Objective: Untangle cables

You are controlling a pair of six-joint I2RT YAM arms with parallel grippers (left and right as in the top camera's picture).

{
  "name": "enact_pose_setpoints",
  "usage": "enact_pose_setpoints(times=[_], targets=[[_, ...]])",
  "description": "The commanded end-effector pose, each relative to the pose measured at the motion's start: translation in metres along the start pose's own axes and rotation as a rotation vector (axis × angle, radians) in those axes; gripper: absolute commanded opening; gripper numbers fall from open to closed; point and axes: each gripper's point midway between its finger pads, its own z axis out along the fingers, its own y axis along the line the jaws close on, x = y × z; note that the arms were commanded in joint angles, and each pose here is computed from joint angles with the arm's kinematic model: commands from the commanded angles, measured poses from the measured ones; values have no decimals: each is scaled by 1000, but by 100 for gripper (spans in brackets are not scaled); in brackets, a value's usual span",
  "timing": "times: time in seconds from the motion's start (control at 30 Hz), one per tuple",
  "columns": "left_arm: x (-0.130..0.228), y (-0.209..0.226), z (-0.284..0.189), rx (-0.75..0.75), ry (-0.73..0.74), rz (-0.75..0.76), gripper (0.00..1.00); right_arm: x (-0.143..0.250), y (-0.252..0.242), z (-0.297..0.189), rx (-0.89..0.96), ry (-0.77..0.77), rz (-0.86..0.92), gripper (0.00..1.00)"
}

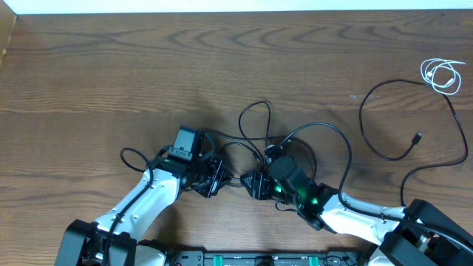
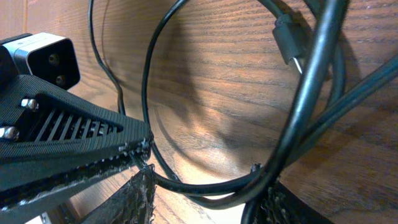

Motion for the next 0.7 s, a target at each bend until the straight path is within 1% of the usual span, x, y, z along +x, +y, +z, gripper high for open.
enact_pose_setpoints(times=[0.0,0.13,0.27,0.5,0.63,0.67], targets=[[18,2,3,-12,74,3,8,2,-2,0,1,6,-5,47],[29,7,7,-39,93,39,8,2,-2,0,2,6,-5,45],[43,12,12,-64,114,95,8,2,-2,0,2,6,-5,36],[46,14,13,-65,124,234,8,2,-2,0,2,6,-5,33],[44,15,13,-63,115,301,8,2,-2,0,2,6,-5,25],[43,15,13,-63,111,324,8,2,-2,0,2,6,-5,21]])
